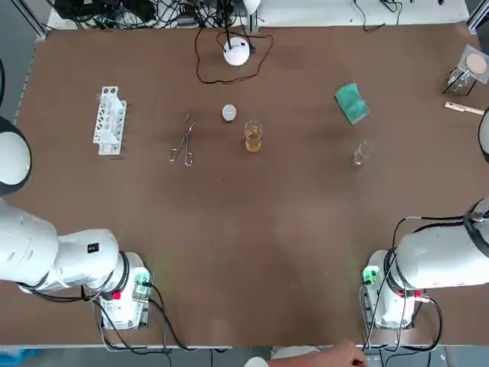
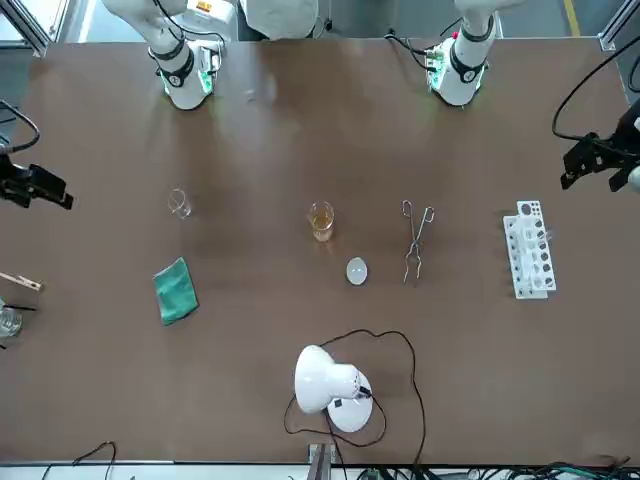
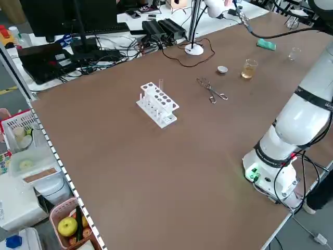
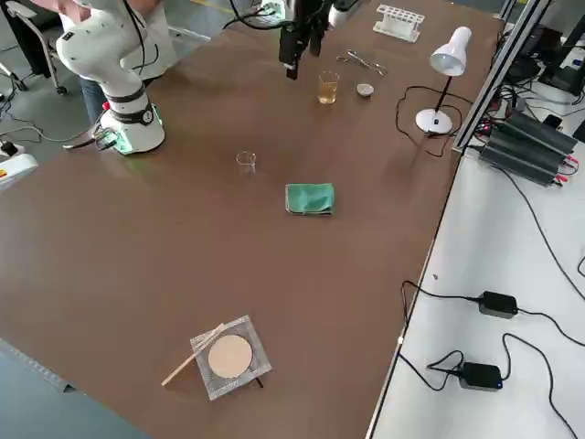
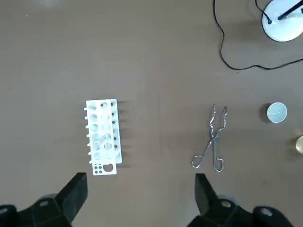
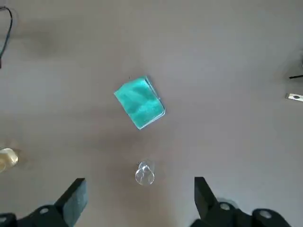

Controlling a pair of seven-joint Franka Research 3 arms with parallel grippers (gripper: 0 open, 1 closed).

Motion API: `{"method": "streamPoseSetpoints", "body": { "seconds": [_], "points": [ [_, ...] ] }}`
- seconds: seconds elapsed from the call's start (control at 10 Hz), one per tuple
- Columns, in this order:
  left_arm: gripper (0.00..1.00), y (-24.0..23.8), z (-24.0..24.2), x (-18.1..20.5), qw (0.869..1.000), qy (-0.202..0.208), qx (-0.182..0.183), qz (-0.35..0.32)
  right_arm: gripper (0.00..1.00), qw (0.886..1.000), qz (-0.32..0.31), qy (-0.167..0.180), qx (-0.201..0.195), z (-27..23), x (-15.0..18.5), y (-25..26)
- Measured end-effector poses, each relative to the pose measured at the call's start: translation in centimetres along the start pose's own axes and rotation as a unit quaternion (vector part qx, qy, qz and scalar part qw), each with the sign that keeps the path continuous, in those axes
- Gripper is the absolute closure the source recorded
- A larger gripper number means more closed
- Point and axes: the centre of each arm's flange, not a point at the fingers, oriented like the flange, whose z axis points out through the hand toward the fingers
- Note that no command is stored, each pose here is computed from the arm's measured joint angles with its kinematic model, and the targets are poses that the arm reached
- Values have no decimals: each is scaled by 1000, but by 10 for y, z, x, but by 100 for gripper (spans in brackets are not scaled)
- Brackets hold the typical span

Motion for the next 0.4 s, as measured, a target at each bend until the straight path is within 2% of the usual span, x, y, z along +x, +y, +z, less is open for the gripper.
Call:
{"method": "streamPoseSetpoints", "body": {
  "seconds": [0.4],
  "points": [
    [0, 1, 0, 0, 1000, 0, 0, 1, 0, 1000, -2, 3, 2, 0, -16, -1]
  ]
}}
